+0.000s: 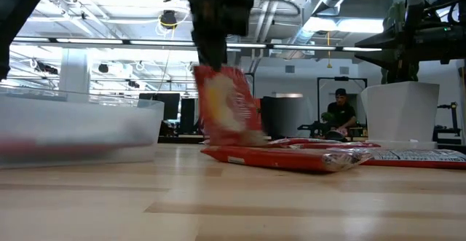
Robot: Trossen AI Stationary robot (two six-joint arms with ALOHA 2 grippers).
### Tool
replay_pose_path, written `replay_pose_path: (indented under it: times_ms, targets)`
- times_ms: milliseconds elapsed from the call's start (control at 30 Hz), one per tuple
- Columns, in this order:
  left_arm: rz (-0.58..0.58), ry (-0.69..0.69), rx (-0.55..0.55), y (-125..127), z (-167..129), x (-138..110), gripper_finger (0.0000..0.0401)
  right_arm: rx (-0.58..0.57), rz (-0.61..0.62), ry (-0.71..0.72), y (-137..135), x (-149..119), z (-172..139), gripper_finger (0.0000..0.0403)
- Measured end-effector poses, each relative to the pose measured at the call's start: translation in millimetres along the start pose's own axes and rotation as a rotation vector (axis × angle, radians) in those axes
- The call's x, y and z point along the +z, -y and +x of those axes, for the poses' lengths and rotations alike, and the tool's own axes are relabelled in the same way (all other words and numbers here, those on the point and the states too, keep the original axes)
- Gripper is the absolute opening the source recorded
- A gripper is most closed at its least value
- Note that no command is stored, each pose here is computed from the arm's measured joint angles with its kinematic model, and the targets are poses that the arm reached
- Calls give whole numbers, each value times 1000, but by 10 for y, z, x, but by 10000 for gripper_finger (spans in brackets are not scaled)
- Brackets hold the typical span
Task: Sort popcorn bags into baskets
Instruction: Put the red popcorn bag into the transparent bin
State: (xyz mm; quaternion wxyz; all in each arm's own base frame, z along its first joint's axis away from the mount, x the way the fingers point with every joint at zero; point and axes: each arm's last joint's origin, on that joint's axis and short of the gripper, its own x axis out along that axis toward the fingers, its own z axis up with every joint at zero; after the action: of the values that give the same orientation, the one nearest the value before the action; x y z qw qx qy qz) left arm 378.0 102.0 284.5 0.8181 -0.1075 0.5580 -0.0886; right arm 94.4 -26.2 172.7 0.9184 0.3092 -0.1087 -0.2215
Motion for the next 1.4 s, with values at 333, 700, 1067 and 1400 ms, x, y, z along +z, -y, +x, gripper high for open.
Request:
replay_pose_path:
  times_ms: [333, 700, 1067, 1400]
  targets:
    - [110, -51, 82, 322, -348, -75, 0, -1, -3, -1, 1, -1, 0, 126]
    - [168, -35, 179, 290, -300, -16, 47, -2, -3, -3, 2, -3, 0, 127]
    - [-212, -60, 181, -182, 36, -280, 263, -4, -28, -9, 6, -9, 0, 141]
    - [-470, -10, 239, -737, 487, -732, 310, -13, -40, -21, 13, -18, -1, 140]
